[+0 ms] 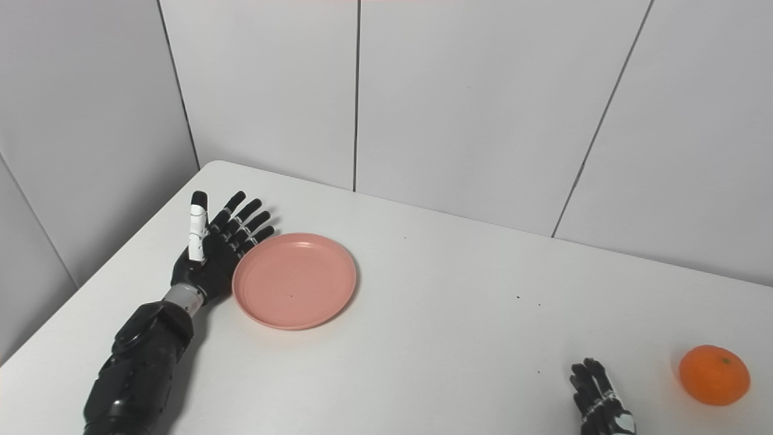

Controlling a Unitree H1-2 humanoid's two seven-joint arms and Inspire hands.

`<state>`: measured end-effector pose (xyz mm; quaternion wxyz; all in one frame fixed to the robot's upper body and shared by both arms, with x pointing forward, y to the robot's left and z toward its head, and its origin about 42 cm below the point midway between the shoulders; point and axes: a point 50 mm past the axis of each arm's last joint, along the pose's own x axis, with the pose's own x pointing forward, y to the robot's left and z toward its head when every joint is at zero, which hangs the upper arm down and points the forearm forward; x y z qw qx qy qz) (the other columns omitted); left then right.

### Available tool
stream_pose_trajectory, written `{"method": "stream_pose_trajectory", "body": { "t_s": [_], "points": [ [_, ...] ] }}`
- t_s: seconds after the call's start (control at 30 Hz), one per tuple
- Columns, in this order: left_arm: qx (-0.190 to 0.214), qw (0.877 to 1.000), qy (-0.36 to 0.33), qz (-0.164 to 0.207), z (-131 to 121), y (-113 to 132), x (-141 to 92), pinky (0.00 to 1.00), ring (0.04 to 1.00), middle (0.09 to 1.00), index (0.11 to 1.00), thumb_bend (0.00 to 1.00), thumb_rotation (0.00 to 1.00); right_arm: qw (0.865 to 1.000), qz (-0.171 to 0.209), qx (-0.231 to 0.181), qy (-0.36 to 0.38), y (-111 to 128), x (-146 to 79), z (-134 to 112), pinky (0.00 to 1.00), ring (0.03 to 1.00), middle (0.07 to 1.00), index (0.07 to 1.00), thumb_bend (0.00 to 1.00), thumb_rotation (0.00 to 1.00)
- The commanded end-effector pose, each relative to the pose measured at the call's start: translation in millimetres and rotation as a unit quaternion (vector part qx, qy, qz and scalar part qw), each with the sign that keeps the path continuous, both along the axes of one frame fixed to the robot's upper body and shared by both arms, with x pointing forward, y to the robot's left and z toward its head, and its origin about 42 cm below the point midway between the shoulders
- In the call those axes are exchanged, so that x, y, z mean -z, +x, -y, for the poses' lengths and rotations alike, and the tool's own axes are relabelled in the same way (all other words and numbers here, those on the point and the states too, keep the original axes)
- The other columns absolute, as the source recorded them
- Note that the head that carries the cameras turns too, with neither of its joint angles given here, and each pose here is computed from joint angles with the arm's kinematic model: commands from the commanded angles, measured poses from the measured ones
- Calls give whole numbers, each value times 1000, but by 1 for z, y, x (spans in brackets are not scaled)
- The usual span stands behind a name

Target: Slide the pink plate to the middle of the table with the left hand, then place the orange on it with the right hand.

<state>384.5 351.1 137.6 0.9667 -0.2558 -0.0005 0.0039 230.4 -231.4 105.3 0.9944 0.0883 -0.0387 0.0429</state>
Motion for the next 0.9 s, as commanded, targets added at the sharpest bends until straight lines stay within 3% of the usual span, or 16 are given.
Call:
{"method": "stream_pose_trajectory", "body": {
  "t_s": [0.0, 0.13, 0.3, 0.63, 0.87],
  "points": [
    [14, 1000, -7, -27, 6, -5, 10, 869, 900, 927, 956, 916, 821, 998, -62, -3, 24, -22, 29, -12, 1000, 938, 893, 894, 862, 1000],
    [20, 999, -5, -31, 8, -6, 12, 878, 900, 931, 961, 903, 828, 998, -63, -4, 25, -23, 27, -14, 999, 929, 886, 884, 859, 1000],
    [17, 999, 6, -38, 11, -7, 13, 820, 875, 911, 937, 917, 825, 998, -64, -6, 28, -24, 25, -18, 1000, 934, 887, 879, 829, 1000],
    [30, 999, -8, -36, 4, -2, 9, 902, 917, 942, 950, 905, 830, 998, -58, -11, 21, -23, 19, -35, 981, 921, 872, 862, 820, 1000],
    [40, 998, -5, -41, 0, -1, 9, 891, 923, 947, 949, 915, 819, 998, -60, -11, 27, -21, 14, -46, 997, 928, 872, 861, 834, 1000]
  ]
}}
